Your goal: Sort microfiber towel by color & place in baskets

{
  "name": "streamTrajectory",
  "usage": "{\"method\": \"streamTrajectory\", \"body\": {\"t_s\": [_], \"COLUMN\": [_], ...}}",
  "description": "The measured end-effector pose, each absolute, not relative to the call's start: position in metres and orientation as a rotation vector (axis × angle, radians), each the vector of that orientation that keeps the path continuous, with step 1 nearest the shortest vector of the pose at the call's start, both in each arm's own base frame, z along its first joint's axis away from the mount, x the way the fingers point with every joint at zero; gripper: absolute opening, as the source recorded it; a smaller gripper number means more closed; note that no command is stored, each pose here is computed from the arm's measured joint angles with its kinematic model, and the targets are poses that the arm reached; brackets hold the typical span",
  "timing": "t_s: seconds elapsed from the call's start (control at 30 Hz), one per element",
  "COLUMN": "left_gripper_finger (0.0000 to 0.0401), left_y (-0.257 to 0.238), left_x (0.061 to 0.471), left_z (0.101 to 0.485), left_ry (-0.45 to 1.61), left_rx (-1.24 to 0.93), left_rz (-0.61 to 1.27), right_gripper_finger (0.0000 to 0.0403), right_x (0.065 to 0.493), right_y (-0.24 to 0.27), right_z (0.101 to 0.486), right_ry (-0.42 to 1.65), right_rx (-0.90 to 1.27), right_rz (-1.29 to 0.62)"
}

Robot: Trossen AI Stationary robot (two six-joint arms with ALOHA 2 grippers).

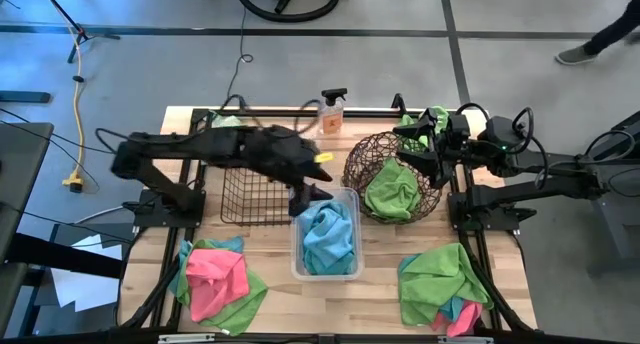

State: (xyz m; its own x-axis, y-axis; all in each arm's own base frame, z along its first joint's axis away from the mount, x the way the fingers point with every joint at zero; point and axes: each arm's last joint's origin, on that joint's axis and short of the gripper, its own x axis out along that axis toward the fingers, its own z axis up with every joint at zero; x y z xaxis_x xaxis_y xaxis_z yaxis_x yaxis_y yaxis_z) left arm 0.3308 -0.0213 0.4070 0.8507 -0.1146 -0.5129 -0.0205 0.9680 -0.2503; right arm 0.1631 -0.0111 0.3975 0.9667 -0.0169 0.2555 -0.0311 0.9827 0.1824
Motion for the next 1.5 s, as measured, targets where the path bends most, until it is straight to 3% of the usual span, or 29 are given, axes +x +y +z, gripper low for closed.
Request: {"method": "streamTrajectory", "body": {"t_s": [0.27, 0.47, 0.73, 1.17, 1.27, 1.5], "left_gripper_finger": [0.0216, 0.0216, 0.0216, 0.0216, 0.0216, 0.0216], "left_y": [-0.019, -0.013, -0.003, 0.006, 0.008, 0.008], "left_x": [0.289, 0.257, 0.232, 0.226, 0.226, 0.226], "left_z": [0.383, 0.389, 0.39, 0.385, 0.384, 0.384], "left_ry": [0.235, -0.034, -0.073, -0.058, -0.044, -0.045], "left_rx": [-0.358, -0.325, -0.254, -0.296, -0.308, -0.313], "left_rz": [-0.075, -0.016, 0.037, 0.07, 0.077, 0.089], "right_gripper_finger": [0.0287, 0.0287, 0.0287, 0.0287, 0.0287, 0.0287], "right_x": [0.165, 0.184, 0.206, 0.202, 0.197, 0.189], "right_y": [-0.012, -0.015, -0.017, -0.015, -0.011, 0.015], "right_z": [0.4, 0.39, 0.376, 0.377, 0.372, 0.344], "right_ry": [-0.292, -0.235, -0.153, -0.145, -0.063, 0.372], "right_rx": [0.235, 0.247, 0.169, 0.174, 0.284, 0.804], "right_rz": [0.001, -0.066, -0.082, -0.023, 0.081, 0.266]}}
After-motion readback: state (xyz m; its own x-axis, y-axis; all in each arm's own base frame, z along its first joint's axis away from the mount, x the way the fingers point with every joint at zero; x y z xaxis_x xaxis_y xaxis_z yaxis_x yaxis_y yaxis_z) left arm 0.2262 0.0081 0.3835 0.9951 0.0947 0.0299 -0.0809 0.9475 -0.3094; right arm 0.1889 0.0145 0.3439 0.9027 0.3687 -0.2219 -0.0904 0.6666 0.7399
